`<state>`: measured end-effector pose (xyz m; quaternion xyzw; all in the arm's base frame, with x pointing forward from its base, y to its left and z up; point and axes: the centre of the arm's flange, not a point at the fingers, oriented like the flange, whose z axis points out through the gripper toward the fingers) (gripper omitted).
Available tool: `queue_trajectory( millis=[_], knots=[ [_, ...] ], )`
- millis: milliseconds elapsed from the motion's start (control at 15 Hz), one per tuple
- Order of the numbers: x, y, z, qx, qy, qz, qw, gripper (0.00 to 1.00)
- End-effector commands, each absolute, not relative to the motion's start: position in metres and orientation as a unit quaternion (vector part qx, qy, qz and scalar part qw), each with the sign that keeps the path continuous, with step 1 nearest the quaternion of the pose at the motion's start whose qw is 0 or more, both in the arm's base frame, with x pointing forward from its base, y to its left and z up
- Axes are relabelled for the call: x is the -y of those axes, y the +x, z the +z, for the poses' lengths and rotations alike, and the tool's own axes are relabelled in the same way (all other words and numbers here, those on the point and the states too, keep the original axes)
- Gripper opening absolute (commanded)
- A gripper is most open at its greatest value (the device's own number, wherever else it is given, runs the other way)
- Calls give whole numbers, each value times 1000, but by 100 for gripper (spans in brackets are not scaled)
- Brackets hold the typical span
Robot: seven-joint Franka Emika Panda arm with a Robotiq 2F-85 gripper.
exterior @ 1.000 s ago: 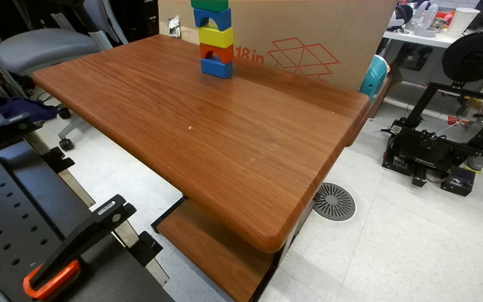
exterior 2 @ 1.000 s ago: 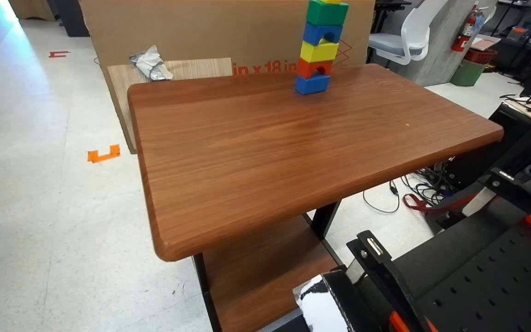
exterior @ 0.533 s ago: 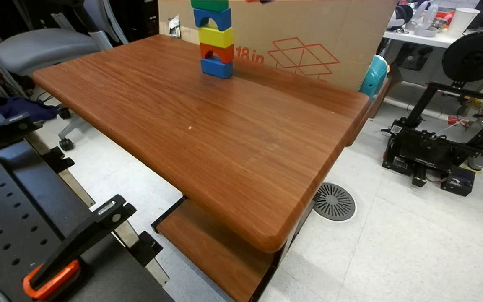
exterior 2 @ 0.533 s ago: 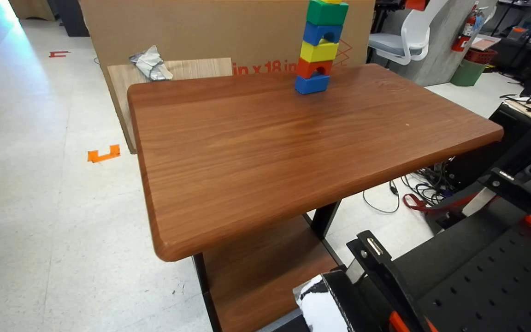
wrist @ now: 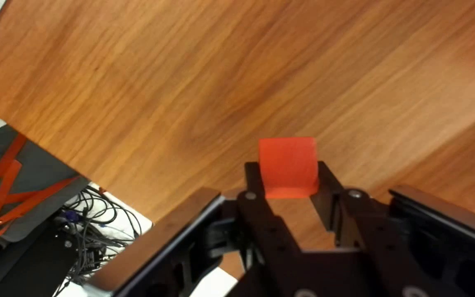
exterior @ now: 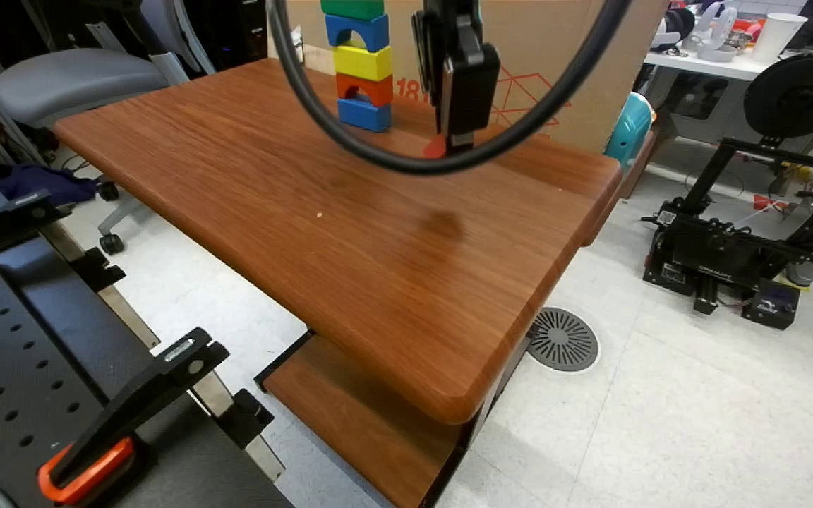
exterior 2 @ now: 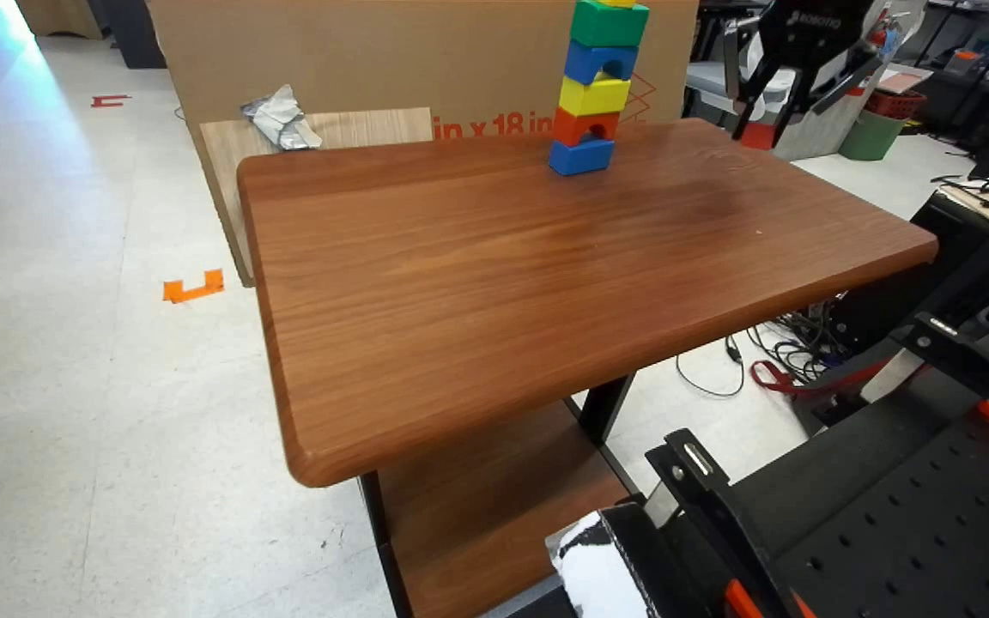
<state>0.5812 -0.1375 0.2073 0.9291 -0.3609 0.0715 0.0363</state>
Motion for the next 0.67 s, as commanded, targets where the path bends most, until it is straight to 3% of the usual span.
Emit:
queue_trajectory(
  millis=[0,400,533,600],
  knots=[
    [133,599,172,376,923,62,50,8],
    [125,593,158,370,926,53,61,8],
    [123,590,162,368,926,54,62,59],
    [120,587,170,367,926,60,60,59]
  ],
)
